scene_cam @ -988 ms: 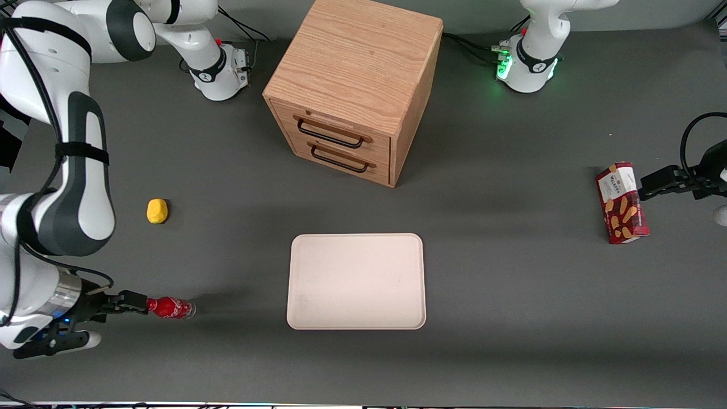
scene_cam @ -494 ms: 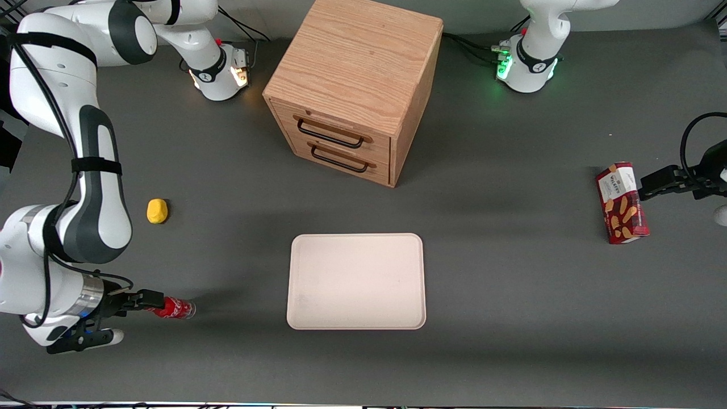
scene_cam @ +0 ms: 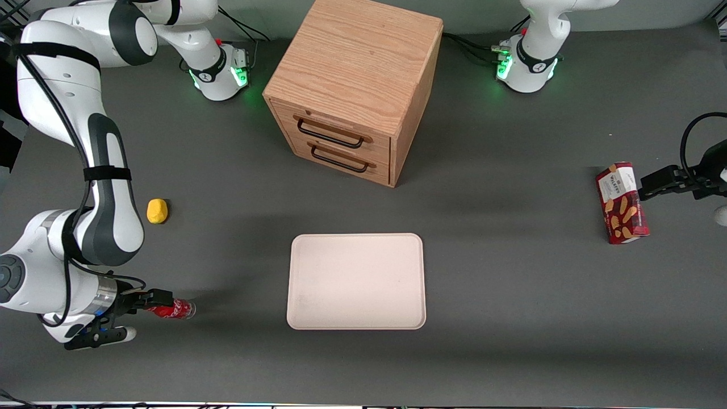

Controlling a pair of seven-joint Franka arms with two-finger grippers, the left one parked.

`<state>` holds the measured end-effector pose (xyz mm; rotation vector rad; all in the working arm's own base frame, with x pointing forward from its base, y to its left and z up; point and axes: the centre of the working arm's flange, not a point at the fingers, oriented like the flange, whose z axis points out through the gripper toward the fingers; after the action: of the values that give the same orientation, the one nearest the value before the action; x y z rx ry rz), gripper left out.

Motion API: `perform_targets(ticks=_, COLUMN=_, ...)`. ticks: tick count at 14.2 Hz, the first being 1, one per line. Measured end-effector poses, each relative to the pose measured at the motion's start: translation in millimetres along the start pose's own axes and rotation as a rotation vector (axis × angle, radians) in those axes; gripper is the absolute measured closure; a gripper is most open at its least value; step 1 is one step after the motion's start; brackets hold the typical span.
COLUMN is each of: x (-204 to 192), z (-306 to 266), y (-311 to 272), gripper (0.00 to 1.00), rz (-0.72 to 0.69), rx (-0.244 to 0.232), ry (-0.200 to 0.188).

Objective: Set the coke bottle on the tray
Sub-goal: 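Close the right gripper around the red bottle's body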

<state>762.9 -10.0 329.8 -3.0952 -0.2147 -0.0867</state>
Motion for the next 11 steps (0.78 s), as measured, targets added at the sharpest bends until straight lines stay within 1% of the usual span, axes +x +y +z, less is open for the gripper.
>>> perform_targets(ticks=1, x=0.0, z=0.0, y=0.0, gripper=0.00, rz=0.000, rx=0.000, ry=0.001)
perform_targets(ticks=2, x=0.1, z=-0.5, y=0.1, gripper=0.05, rz=0.000, rx=0.000, ry=0.002)
perform_targets(ticks=5, x=0.5, z=-3.5, y=0.7, gripper=0.36, rz=0.000, rx=-0.002, ry=0.007)
perform_targets(ticks=6, x=0.6, z=-4.7, y=0.9, gripper=0.48, rz=-0.004, rx=-0.002, ry=0.009)
perform_targets(ticks=8, x=0.6, z=-6.8, y=1.3, gripper=0.68, rz=-0.014, rx=-0.003, ry=0.012)
perform_targets(ticks=11, x=0.4, z=-6.5, y=1.4, gripper=0.69, rz=-0.019, rx=-0.003, ry=0.011)
